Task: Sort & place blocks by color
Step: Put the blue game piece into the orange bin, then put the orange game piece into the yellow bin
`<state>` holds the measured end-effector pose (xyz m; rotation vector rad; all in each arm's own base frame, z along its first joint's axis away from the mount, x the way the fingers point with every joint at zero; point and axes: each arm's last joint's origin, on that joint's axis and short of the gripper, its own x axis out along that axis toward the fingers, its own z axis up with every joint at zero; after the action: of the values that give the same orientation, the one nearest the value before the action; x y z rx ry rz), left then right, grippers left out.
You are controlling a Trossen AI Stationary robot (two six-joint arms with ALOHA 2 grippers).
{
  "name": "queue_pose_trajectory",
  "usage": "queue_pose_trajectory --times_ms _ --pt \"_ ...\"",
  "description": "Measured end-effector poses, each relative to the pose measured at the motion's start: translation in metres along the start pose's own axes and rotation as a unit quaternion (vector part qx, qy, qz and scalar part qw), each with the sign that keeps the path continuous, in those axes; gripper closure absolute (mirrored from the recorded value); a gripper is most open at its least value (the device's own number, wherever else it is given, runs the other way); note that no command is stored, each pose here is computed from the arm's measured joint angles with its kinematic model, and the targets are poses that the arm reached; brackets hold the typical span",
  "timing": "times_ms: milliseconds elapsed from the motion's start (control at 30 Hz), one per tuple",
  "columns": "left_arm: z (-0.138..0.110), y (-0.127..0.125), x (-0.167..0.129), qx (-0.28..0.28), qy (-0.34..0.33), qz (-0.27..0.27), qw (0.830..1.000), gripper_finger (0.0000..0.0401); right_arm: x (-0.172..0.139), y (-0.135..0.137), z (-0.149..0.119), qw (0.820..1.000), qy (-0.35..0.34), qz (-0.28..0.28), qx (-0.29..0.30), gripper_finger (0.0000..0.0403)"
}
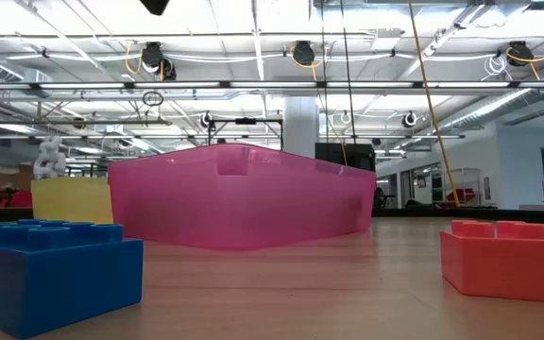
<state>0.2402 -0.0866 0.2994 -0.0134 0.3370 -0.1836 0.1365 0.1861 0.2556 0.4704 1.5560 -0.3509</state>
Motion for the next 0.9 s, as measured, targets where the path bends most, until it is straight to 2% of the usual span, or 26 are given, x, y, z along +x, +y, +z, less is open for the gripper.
queue_pose_trajectory --times_ms 167,400,533,733,900 --pt "-0.008 -0.015 -0.003 -0.018 0.029 0.003 0.999 0.0194 0.0 -0.002 -0.006 0.999 -0.025 -0.016 -0.014 0.0101" --pt "-0.034 -0.025 0.009 -0.073 0.124 0.026 0.989 0.0194 0.0 -0.009 -0.005 0.996 -0.058 -0.055 -0.043 0.0104" --pt "-0.05 -0.04 0.023 -0.052 0.185 0.022 0.981 0.0194 -0.001 -0.009 -0.003 0.992 -0.082 -0.062 -0.069 0.0104" --pt "-0.025 -0.074 0.039 -0.01 0.276 0.008 0.961 0.0194 -0.004 -0.012 -0.001 0.989 -0.109 -0.061 -0.083 0.0104" --pt "-0.014 -0.102 0.048 0.028 0.382 -0.003 0.924 0.0194 -0.007 -0.013 -0.001 0.987 -0.125 -0.056 -0.083 0.0104"
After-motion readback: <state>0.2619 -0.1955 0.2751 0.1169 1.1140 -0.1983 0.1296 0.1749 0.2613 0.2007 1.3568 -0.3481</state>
